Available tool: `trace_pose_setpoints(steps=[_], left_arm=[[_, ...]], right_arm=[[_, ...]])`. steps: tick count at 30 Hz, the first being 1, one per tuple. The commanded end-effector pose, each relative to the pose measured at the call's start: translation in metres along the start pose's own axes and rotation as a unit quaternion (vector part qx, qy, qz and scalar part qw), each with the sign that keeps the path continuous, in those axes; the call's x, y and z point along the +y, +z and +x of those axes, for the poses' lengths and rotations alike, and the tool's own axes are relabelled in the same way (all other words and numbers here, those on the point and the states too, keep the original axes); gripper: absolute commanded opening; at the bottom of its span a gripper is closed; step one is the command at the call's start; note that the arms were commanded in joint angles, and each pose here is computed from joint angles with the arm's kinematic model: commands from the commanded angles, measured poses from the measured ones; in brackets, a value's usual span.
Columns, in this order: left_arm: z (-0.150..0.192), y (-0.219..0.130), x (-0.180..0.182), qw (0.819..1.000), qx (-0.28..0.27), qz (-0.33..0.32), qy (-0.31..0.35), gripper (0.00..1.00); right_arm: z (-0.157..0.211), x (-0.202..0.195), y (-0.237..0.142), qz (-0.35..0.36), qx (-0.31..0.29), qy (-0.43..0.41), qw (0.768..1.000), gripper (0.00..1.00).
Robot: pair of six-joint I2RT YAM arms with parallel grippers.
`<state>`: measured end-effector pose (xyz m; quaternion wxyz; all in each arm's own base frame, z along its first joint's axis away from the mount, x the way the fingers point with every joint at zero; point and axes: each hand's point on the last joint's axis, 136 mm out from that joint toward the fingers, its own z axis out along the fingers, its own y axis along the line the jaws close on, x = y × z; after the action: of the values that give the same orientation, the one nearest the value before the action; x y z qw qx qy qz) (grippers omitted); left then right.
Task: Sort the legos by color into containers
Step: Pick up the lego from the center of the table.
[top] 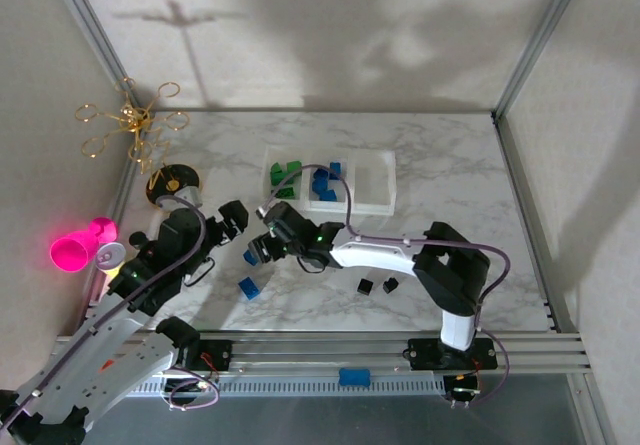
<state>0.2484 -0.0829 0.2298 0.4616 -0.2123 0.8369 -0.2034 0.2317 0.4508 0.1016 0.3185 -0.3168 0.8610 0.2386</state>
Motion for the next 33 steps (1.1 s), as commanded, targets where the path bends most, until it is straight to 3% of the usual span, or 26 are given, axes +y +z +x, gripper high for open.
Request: trace_pose_setpoints(steps=[1,12,20,33], left_arm=[[0.003,-0.003,0.016,1.0,-0.005,-0.028,-0.005,1.0],[-0.001,-0.01,0.023,0.999,-0.02,-0.037,-0.015,1.0],[-0.002,-0.011,0.026,0.999,-0.025,-0.041,-0.016,1.0],[-0.001,-0.008,0.025,0.999,-0.024,-0.041,-0.016,1.0]], right_arm=[[0.002,0.02,0.015,-0.022,0.003,-0.014,1.0,0.74],[0.015,0.031,0.052,-0.037,0.027,-0.05,0.998,0.81],[0.024,0.022,0.073,-0.009,0.043,-0.066,0.997,0.81],[0.027,0.014,0.075,0.012,0.048,-0.073,0.996,0.58]])
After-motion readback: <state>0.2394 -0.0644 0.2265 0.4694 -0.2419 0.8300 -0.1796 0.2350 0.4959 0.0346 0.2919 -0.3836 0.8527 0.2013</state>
